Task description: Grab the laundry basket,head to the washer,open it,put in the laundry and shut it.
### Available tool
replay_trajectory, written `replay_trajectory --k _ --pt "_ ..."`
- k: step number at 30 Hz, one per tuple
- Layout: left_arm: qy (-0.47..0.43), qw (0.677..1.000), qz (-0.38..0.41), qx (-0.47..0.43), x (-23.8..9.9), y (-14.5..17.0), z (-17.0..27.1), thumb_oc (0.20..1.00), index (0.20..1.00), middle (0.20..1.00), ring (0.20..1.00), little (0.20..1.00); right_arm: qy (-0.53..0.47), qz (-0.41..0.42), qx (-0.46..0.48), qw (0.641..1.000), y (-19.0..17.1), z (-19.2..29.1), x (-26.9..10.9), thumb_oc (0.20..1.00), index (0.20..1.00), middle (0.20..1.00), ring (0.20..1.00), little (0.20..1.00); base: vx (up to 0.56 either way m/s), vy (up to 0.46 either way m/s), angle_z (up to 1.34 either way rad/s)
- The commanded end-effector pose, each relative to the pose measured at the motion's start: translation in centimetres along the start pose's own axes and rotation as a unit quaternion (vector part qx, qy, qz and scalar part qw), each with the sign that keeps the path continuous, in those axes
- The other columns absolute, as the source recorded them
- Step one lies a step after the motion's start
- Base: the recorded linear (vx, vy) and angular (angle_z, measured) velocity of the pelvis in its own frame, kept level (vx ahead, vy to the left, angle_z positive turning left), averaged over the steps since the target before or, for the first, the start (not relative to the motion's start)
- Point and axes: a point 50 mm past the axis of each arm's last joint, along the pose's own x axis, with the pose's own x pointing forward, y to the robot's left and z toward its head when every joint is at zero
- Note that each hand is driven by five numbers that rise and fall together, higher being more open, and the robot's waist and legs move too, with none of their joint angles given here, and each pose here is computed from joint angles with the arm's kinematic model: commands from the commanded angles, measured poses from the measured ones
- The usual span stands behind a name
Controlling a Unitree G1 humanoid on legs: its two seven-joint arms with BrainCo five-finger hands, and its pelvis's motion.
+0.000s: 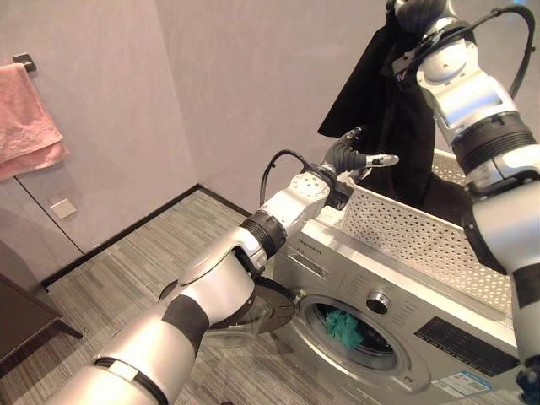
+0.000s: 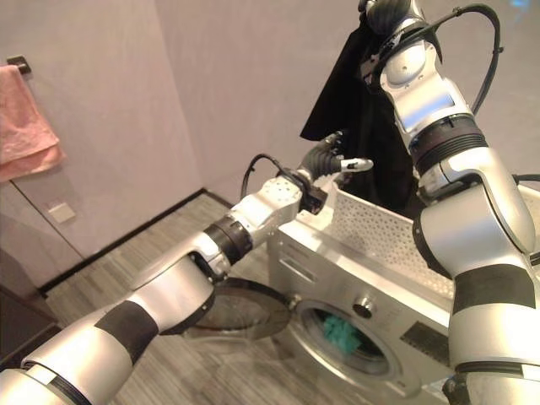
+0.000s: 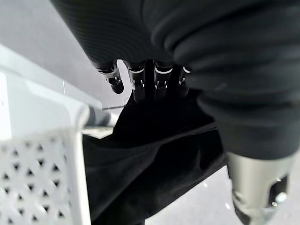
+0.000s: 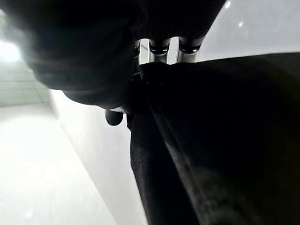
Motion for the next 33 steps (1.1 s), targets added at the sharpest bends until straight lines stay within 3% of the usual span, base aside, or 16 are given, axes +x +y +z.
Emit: replay_trajectory --k 1,6,15,16,22,33 --pt "-0.069 0.997 0.017 0.033 0.9 0.4 6.7 1.000 1.000 1.000 1.000 1.000 -0.034 -0.069 0.016 0.997 -3.8 3.3 1.0 0.200 0.200 0.200 0.200 0.200 -0.01 -0.017 -0.08" --pt "-0.072 0.997 0.010 0.013 0.9 0.4 7.1 1.000 1.000 1.000 1.000 1.000 -0.025 -0.068 0.028 0.997 -3.7 2.9 1.0 0.200 0.200 0.200 0.200 0.200 -0.02 -0.011 -0.14" --pt "-0.070 0.996 0.011 0.055 0.9 0.7 7.8 1.000 1.000 1.000 1.000 1.000 -0.012 -0.057 0.075 0.995 -3.1 2.5 1.0 0.200 0.200 0.200 0.200 0.200 -0.01 -0.012 -0.09" --pt "-0.040 0.998 0.003 0.056 1.0 0.0 5.5 1.000 1.000 1.000 1.000 1.000 -0.013 -0.042 0.116 0.992 -2.1 2.5 0.9 0.200 0.200 0.200 0.200 0.200 0.00 -0.038 -0.33" --pt "-0.026 0.999 -0.018 0.003 1.0 -2.1 3.7 1.000 1.000 1.000 1.000 1.000 -0.027 -0.012 0.197 0.980 1.0 3.9 0.5 0.200 0.200 0.200 0.200 0.200 0.00 -0.025 -0.15" --pt "-0.062 0.998 -0.028 -0.008 0.8 -2.8 5.2 1.000 1.000 1.000 1.000 1.000 -0.062 0.084 0.312 0.944 8.4 7.8 -1.8 0.200 0.200 0.200 0.200 0.200 0.00 -0.010 -0.10"
